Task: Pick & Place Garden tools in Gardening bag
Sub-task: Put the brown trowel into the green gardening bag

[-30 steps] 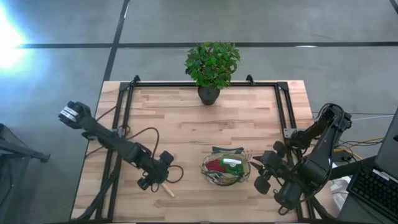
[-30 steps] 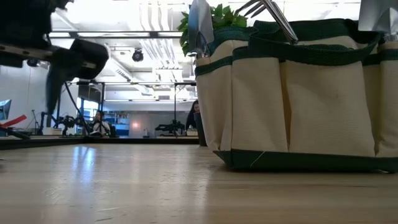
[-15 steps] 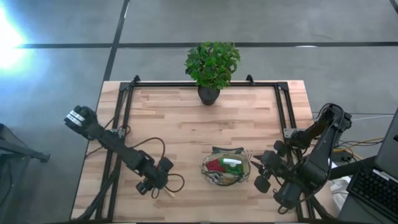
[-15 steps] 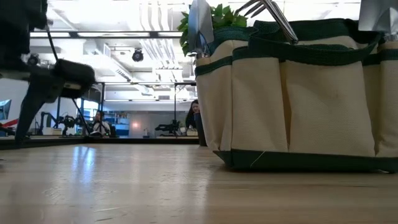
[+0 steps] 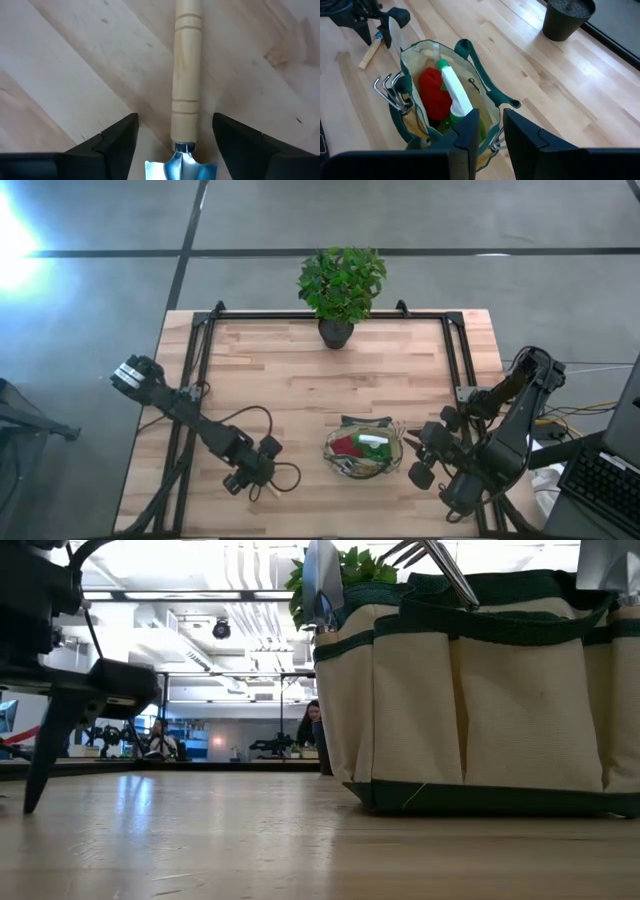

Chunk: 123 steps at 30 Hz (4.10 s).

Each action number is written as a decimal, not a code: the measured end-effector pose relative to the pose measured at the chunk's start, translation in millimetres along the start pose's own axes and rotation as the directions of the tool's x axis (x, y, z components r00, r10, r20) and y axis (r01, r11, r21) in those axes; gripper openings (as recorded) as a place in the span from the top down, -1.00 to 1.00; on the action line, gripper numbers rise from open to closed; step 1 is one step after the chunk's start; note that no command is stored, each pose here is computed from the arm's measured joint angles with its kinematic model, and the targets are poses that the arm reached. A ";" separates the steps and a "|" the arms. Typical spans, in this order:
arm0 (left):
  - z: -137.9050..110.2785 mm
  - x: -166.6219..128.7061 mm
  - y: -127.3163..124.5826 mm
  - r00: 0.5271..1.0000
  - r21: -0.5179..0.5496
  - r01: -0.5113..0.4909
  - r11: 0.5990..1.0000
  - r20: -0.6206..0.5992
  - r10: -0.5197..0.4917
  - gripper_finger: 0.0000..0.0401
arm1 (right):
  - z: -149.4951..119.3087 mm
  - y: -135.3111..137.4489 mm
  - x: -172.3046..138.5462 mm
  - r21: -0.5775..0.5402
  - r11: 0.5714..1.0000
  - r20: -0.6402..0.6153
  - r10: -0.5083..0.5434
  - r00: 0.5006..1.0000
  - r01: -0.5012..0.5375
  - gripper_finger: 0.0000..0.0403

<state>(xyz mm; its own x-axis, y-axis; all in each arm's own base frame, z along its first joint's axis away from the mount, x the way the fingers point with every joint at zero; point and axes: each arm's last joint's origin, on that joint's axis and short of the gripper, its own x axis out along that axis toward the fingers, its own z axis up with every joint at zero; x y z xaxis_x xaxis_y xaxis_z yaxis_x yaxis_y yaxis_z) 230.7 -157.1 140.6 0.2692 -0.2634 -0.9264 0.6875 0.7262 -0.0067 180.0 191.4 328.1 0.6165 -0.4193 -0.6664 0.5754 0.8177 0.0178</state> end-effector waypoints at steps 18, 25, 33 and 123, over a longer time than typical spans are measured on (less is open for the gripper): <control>-3.1 6.3 0.4 0.999 -0.038 0.005 0.999 -0.040 -0.007 0.67 | -0.7 -0.1 0.6 0.001 1.000 0.000 -0.002 1.000 0.002 0.62; -2.9 -0.8 5.0 1.000 -0.110 0.022 0.994 -0.017 -0.024 0.67 | -0.6 0.0 0.6 0.002 1.000 0.000 -0.001 1.000 0.001 0.66; -4.9 -24.9 9.1 0.999 -0.129 0.004 0.992 0.035 0.001 0.67 | -0.7 0.1 0.6 0.003 1.000 -0.001 0.000 1.000 0.000 0.61; 40.9 -138.8 128.8 0.030 -0.328 -0.184 0.926 0.940 0.339 0.67 | 18.1 31.4 20.1 -0.058 0.991 0.184 0.131 0.974 -0.122 0.55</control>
<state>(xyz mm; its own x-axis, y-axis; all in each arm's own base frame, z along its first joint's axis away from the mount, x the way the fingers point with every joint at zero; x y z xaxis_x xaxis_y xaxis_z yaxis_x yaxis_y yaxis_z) 309.5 -53.0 283.7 0.8754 -0.3586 0.3241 0.3657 0.9298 0.0410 220.2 201.6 328.7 0.7748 -0.3742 -0.5096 0.4638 0.8842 0.0559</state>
